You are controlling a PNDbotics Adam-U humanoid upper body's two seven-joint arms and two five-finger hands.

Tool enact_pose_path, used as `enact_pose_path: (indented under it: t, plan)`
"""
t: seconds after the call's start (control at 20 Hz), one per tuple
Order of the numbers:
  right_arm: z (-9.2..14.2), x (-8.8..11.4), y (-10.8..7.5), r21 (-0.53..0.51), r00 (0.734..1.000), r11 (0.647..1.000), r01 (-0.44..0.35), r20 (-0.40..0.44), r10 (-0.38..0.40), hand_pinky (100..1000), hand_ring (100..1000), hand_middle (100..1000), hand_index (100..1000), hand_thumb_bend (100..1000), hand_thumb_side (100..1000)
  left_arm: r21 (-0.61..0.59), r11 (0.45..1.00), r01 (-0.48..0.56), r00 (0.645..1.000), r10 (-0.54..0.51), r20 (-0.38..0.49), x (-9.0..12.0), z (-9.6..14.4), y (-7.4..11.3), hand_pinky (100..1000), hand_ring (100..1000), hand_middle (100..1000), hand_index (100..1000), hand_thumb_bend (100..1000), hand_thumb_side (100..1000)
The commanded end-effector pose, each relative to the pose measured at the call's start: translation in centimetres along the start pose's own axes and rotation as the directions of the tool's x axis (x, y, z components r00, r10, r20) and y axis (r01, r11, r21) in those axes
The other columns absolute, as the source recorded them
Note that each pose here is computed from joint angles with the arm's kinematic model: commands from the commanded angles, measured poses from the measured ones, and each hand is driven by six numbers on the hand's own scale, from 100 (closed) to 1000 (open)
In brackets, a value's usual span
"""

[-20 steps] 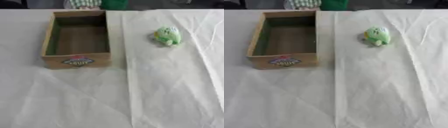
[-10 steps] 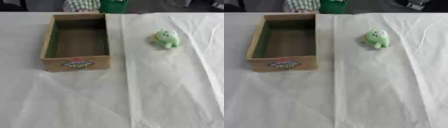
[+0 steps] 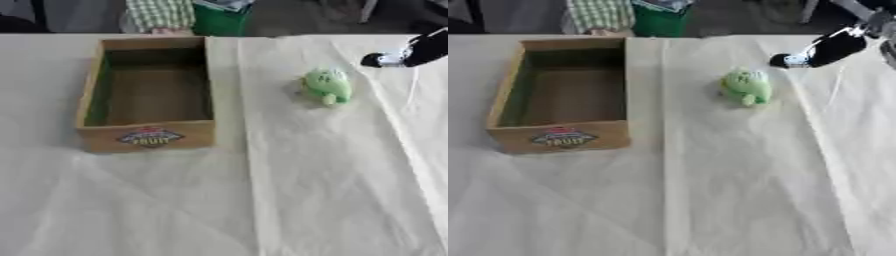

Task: Pick up objects on the table and place them in the box.

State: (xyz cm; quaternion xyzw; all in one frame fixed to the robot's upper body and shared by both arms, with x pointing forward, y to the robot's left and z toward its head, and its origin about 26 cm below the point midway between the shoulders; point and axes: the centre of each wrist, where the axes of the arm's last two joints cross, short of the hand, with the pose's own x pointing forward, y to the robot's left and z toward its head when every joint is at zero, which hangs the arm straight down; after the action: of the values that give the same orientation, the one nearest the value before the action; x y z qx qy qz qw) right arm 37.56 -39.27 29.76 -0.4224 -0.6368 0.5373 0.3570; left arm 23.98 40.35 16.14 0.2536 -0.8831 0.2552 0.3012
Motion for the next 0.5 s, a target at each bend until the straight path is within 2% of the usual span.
enact_pose_path:
  t: [0.05,0.25,0.5]
  plan:
    - [-0.3,-1.1,-0.3,0.050,0.999,0.999,-0.018,-0.030,0.019,888,929,888,987,549,300,-0.020,1.000,0.006,0.999,-0.005,0.034,0.7,-0.7,0.0,784,507,512,706,117,635]
    - [-1.4,-1.5,0.7,0.117,0.997,0.993,0.030,-0.069,-0.022,891,932,883,1000,468,270,-0.020,1.000,0.006,1.000,-0.006,0.031,0.7,-0.6,0.0,785,507,512,706,118,633]
    - [-3.0,-1.4,1.9,0.193,0.991,0.975,0.115,-0.095,-0.098,888,930,871,1000,454,247,-0.021,1.000,0.007,1.000,-0.007,0.026,0.7,-0.5,0.1,786,507,512,706,119,633]
